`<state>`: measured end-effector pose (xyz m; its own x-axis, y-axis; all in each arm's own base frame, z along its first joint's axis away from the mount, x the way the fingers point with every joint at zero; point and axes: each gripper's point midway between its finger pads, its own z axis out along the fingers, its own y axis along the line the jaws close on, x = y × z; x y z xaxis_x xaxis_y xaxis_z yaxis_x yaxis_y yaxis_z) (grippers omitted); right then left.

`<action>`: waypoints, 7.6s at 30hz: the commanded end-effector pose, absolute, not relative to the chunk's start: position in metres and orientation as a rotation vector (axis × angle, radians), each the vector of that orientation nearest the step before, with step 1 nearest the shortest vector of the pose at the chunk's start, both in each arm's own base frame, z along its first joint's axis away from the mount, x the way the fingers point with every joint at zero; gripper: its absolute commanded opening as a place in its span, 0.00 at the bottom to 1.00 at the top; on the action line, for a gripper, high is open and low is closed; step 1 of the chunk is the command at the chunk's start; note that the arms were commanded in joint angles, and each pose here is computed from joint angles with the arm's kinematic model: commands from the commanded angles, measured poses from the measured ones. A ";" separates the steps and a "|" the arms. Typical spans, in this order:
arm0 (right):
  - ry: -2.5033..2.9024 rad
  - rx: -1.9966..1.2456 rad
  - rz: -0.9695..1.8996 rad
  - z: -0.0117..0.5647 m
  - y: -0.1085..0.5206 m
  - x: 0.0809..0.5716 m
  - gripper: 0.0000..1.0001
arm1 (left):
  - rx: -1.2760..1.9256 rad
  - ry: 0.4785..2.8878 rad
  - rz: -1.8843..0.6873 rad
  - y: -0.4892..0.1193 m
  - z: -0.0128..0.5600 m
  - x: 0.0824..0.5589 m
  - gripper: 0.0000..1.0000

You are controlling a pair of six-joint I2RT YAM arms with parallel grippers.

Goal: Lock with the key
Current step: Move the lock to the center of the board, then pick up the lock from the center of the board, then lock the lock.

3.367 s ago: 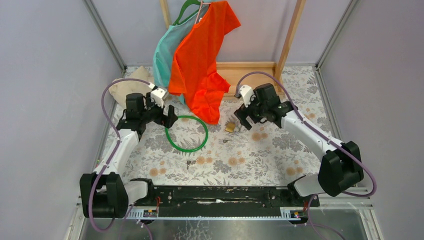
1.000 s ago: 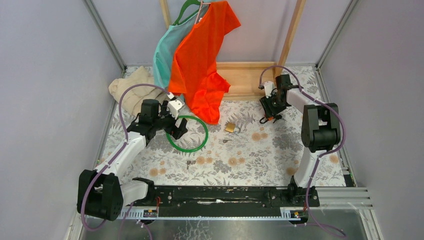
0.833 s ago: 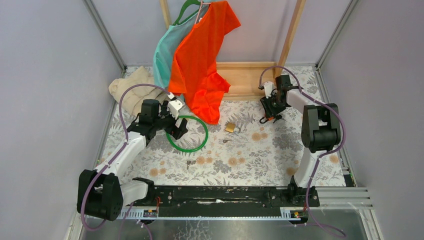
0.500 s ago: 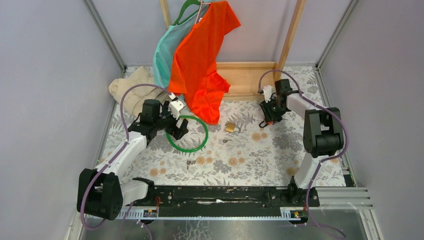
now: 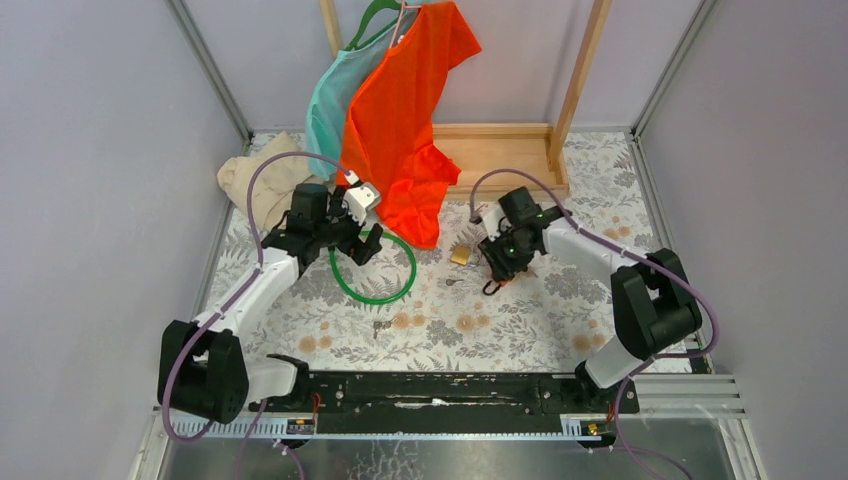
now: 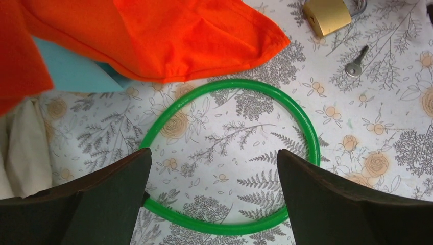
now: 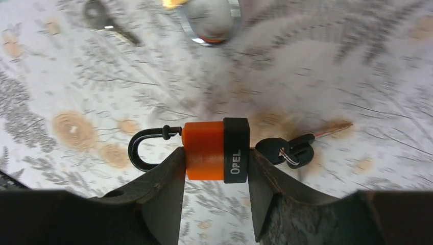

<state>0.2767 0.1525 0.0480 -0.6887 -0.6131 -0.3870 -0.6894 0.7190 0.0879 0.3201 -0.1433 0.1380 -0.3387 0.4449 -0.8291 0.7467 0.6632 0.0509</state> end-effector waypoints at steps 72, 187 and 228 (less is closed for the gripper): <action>1.951 -1.877 0.655 0.060 0.218 0.181 0.97 | 0.957 1.929 -0.463 -0.165 0.151 0.336 1.00; 1.657 -1.373 0.458 0.211 0.241 0.253 0.00 | 0.972 1.952 -1.595 -0.322 0.217 0.241 0.26; 1.651 -1.347 0.549 0.207 0.239 0.246 0.59 | 1.125 1.786 -1.432 -0.313 0.246 0.239 0.00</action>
